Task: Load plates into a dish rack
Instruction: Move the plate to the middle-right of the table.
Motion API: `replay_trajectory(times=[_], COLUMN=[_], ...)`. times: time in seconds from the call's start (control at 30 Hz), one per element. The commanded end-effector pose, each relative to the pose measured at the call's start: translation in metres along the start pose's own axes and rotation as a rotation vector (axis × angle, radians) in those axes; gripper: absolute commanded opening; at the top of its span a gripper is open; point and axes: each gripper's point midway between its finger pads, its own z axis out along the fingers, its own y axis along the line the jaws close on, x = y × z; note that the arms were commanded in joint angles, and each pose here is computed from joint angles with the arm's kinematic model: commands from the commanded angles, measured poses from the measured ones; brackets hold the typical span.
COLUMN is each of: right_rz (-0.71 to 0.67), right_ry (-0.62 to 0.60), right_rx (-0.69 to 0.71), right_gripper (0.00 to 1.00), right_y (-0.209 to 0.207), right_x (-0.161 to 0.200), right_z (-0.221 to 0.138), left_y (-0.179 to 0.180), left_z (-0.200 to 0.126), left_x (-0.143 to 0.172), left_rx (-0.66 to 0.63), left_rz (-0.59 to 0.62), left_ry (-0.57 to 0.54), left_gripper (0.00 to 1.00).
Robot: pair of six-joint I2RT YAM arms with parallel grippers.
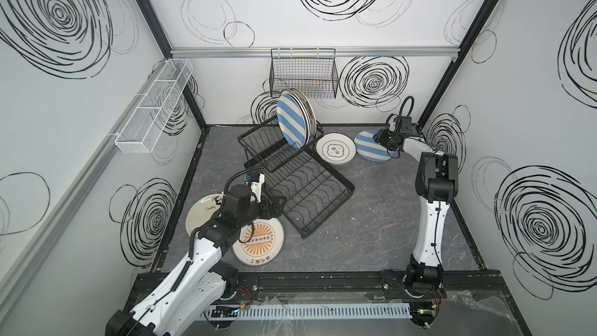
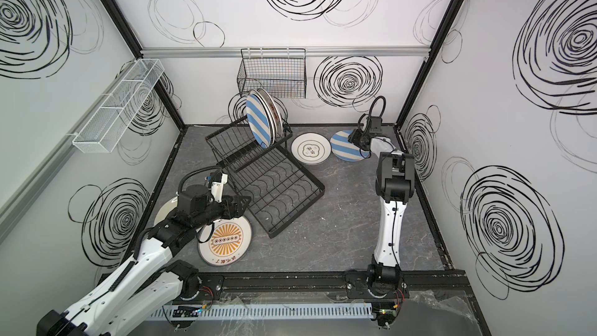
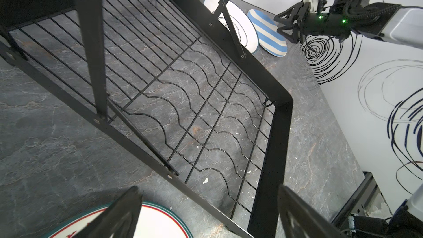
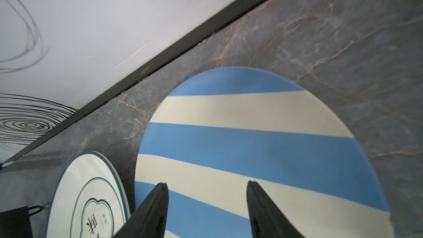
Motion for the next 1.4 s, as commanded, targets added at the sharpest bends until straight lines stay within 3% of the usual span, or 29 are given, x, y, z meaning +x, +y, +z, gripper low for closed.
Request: replay_trajectory(times=[0.0, 0.47, 0.97, 1.2, 1.37], right_rz=[-0.038, -0.045, 0.012, 0.036, 0.057], right_ry=[0.04, 0.133, 0.2, 0.243, 0.061], right_rx=[0.041, 0.136, 0.214, 0.16, 0.241], right_gripper=[0.6, 0.65, 0.67, 0.68, 0.69], right_y=[0.001, -0.023, -0.057, -0.047, -0.062], right_x=[0.009, 0.066, 0.141, 0.185, 0.15], right_z=[0.0, -0.013, -0.089, -0.133, -0.181], left_y=[-0.006, -0.01, -0.017, -0.018, -0.022], left_z=[-0.002, -0.002, -0.001, 0.0, 0.001], left_x=[-0.008, -0.01, -0.008, -0.008, -0.009], left_rx=[0.029, 0.041, 0.061, 0.062, 0.067], left_rz=[0.031, 0.038, 0.079, 0.085, 0.097], left_ry=[-0.034, -0.034, -0.028, -0.025, -0.024], left_gripper=[0.96, 0.96, 0.96, 0.96, 0.96])
